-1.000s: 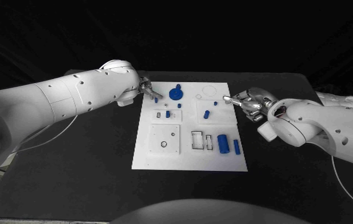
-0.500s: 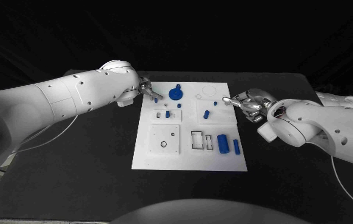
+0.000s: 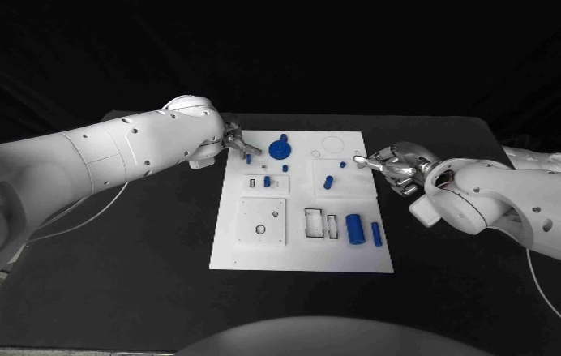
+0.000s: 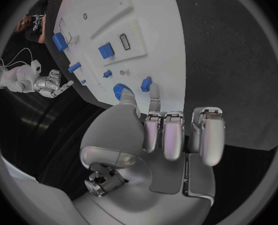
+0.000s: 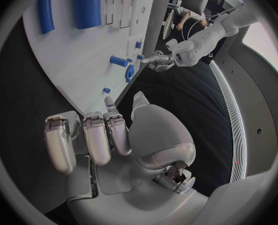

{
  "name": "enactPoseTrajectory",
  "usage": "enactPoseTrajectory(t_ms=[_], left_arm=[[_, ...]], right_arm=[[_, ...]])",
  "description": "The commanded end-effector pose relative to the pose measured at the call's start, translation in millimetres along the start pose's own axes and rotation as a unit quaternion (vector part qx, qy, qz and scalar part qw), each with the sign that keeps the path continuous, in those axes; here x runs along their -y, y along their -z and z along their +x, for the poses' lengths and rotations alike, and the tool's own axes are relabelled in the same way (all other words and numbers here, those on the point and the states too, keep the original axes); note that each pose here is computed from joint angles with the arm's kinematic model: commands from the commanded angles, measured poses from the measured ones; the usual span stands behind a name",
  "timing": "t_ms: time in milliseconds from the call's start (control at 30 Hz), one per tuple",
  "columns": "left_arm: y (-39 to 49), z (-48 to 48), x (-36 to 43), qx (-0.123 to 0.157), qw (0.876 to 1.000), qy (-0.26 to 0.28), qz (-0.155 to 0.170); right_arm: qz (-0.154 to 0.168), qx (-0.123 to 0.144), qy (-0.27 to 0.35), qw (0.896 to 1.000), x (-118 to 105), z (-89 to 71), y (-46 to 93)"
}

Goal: Assemble the parts on the task board

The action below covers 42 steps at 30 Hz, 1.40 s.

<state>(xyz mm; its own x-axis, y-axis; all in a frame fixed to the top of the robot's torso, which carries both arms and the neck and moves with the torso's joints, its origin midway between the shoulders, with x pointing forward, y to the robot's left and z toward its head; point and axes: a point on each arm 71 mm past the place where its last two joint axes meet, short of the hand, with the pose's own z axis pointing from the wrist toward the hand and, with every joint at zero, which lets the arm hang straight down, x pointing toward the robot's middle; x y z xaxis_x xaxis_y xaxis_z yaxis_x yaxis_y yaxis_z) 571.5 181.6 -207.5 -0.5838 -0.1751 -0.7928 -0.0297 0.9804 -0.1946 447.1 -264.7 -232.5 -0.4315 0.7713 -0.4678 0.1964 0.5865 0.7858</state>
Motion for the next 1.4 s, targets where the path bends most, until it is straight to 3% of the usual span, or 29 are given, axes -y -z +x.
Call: enactPoseTrajectory(t_ms=[33, 1400], left_arm=[[-0.9, 0.9, 0.5, -0.009, 1.000, -0.005, -0.002], [-3.0, 4.7, 5.5, -0.019, 1.000, -0.010, 0.006]], right_arm=[[0.000, -0.010, 0.004, 1.000, -0.4, 2.6, -0.2], [-0.002, -0.011, 0.005, 1.000, -1.8, 4.6, -1.6]])
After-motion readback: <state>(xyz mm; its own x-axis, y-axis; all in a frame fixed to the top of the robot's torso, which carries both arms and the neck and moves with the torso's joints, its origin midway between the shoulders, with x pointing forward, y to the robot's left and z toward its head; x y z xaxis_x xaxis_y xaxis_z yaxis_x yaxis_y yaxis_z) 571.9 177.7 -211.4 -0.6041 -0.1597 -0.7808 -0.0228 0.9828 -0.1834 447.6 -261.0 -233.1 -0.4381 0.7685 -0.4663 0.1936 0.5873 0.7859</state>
